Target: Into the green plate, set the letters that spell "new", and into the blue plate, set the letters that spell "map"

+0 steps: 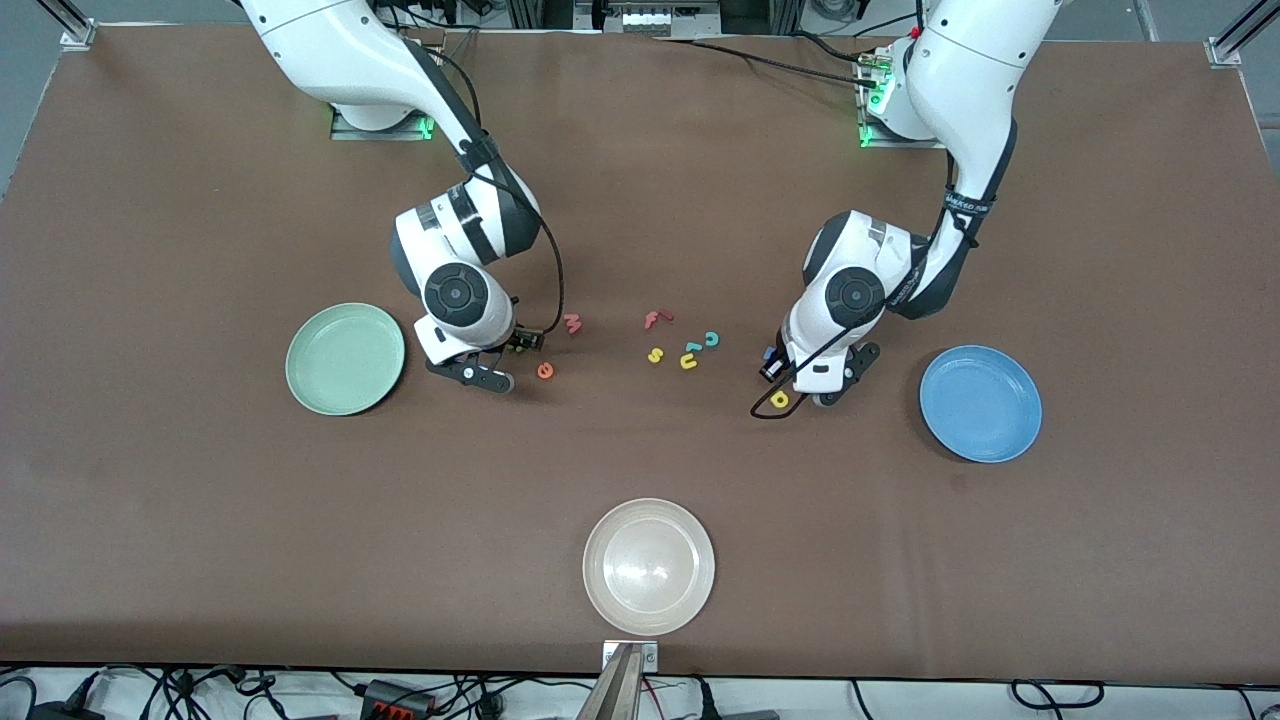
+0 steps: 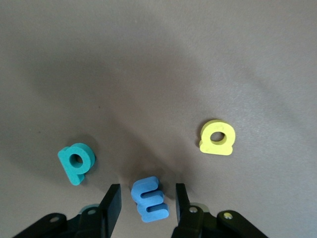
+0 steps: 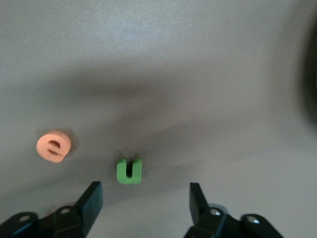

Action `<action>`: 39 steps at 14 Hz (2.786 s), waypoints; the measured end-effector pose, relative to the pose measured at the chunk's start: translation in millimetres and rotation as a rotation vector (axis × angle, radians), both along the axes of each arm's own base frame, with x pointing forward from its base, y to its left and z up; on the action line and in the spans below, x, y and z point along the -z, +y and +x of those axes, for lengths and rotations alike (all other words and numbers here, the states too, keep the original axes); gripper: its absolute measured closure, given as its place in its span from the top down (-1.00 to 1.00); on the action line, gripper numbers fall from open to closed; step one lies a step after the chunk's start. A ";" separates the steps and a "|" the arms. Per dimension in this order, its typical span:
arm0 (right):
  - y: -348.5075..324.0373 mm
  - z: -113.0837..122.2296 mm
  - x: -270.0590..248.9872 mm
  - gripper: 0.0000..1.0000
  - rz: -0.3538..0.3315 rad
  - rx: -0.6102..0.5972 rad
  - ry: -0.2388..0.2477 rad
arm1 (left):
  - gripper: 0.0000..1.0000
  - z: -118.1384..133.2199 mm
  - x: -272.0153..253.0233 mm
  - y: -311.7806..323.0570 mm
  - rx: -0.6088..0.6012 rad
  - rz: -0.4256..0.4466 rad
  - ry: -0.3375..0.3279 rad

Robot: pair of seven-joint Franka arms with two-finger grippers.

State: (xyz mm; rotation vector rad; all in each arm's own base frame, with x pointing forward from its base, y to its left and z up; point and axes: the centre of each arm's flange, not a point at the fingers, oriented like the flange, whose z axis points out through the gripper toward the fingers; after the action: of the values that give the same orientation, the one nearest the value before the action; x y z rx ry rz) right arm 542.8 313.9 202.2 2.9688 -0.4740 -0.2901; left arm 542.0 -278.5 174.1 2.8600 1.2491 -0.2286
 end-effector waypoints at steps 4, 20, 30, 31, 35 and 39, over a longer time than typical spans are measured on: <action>2.5 -0.4 14.3 0.53 -0.009 0.057 -0.015 | -0.42 -3.7 1.0 -7.2 0.000 0.001 0.002; 9.6 -3.8 34.2 -0.13 -0.007 0.059 -0.032 | -0.47 94.3 -105.6 215.1 0.737 0.050 0.081; -54.4 34.3 -38.8 -0.42 0.014 0.005 -0.022 | 0.04 101.3 -33.8 262.4 0.993 -0.002 -0.027; -82.7 42.6 -50.0 -0.42 0.019 -0.007 0.001 | 0.24 105.3 -46.4 253.3 1.005 0.004 -0.051; -206.3 60.5 -51.6 -0.42 0.059 -0.051 0.105 | 0.97 107.6 -92.5 171.1 1.118 -0.026 -0.124; -274.8 53.7 -22.0 -0.42 0.100 -0.079 0.168 | 1.00 85.6 -85.7 77.8 1.359 -0.080 -0.146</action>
State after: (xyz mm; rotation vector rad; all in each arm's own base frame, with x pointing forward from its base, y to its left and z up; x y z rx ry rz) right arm 596.4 39.1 224.3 3.0148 -0.3305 -0.5640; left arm 627.6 -200.7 259.8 2.9889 -0.8303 -0.0422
